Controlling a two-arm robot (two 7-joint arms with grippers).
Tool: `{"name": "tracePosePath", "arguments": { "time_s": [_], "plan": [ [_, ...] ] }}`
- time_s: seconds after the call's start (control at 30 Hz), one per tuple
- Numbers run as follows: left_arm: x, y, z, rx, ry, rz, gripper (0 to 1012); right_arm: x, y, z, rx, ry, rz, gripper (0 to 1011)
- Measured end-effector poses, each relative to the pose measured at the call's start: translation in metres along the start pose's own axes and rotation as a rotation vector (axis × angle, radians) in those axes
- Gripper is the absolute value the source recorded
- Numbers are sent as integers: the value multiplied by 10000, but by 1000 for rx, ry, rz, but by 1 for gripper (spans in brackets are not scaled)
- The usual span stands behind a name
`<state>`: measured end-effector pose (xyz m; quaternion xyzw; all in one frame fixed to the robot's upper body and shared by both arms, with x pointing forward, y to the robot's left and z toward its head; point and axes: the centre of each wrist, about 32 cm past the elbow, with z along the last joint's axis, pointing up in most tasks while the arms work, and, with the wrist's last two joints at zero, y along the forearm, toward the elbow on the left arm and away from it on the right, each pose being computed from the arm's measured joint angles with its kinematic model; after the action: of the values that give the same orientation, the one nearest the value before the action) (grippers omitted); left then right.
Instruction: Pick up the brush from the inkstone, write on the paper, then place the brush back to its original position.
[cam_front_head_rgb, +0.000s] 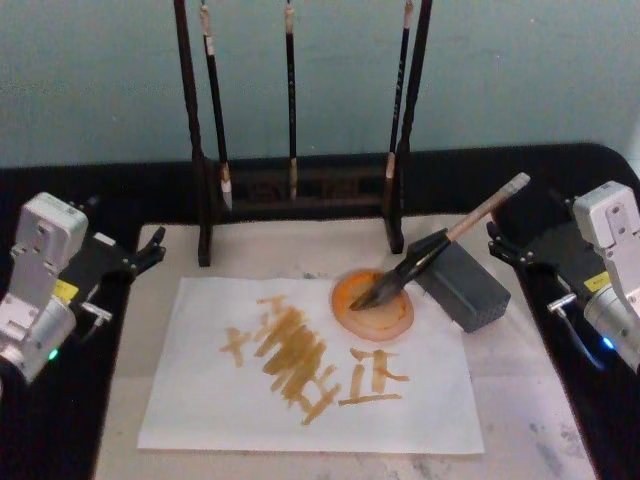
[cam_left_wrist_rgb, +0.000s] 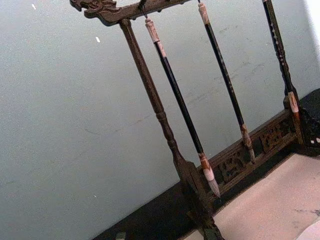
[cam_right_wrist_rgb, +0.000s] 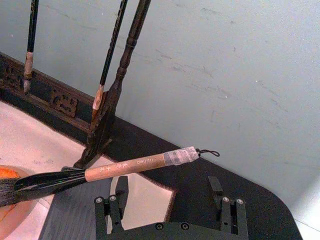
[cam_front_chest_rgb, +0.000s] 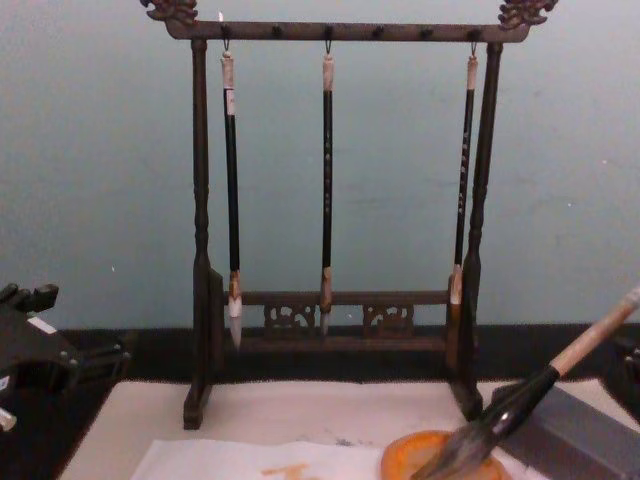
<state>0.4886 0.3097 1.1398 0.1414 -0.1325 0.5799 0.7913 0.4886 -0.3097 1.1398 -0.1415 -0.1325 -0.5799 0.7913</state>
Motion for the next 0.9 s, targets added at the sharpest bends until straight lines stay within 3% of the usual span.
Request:
{"name": "tracePosePath", "arguments": {
  "time_s": [0.9],
  "plan": [
    [0,0,0,0,0,0,1010,0,0,0,0,0,0,1000]
  ]
}}
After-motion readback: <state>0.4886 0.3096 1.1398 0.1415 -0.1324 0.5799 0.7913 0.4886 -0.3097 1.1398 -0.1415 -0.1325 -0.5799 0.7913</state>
